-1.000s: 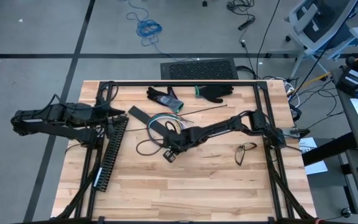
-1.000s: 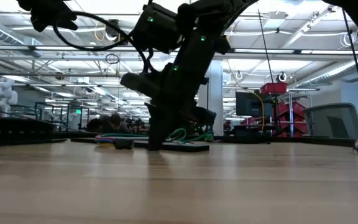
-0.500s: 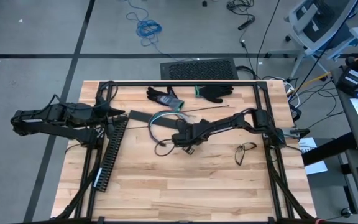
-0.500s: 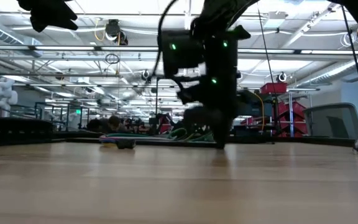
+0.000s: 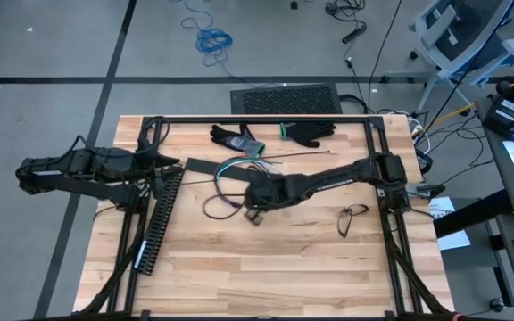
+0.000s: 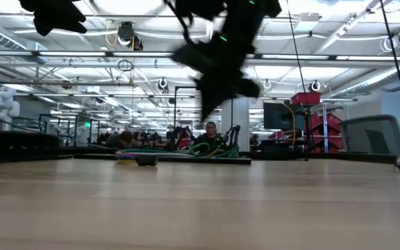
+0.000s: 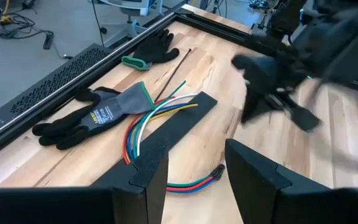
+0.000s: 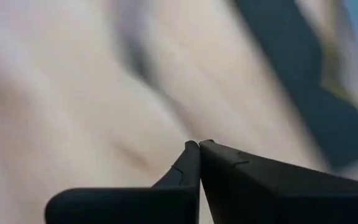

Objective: Ziptie cables
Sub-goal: Move the black cable duct to the center of the table

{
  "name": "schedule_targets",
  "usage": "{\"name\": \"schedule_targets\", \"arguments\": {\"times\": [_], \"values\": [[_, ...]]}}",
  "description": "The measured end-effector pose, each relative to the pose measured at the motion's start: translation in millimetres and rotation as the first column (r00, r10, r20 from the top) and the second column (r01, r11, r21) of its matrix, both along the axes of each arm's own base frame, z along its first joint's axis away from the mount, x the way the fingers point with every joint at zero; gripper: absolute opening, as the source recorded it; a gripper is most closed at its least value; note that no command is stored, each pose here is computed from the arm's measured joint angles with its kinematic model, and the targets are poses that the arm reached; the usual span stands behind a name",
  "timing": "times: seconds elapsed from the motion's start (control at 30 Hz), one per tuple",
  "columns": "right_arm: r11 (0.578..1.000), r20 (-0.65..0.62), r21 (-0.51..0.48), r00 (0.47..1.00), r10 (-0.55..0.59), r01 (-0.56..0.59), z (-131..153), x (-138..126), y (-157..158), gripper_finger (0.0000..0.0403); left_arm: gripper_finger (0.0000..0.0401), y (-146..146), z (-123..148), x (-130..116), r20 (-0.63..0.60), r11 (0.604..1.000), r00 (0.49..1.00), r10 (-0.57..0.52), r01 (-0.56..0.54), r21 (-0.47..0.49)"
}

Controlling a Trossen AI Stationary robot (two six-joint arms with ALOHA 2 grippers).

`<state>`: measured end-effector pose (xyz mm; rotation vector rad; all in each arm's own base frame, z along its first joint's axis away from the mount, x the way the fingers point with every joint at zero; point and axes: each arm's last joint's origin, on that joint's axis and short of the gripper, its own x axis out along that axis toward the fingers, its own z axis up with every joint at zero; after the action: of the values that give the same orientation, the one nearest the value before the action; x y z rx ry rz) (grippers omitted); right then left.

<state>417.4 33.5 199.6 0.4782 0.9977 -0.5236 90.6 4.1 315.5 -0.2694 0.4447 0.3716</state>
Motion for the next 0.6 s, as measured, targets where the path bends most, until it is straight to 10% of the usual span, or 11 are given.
{"name": "schedule_targets", "arguments": {"times": [0.27,0.6], "values": [[0.980,0.600,0.199,0.791,-0.118,-0.004,-10.1,64.5,18.0,0.0019,0.0154,-0.7,0.4,0.4,0.011,1.000,1.000,-0.011,0.011,-0.029],[0.880,0.762,0.475,0.502,-0.409,-0.003,-60.7,115.5,9.7,0.0142,0.0154,-2.0,52.2,-9.3,0.507,0.984,0.848,-0.157,0.092,0.151]]}}
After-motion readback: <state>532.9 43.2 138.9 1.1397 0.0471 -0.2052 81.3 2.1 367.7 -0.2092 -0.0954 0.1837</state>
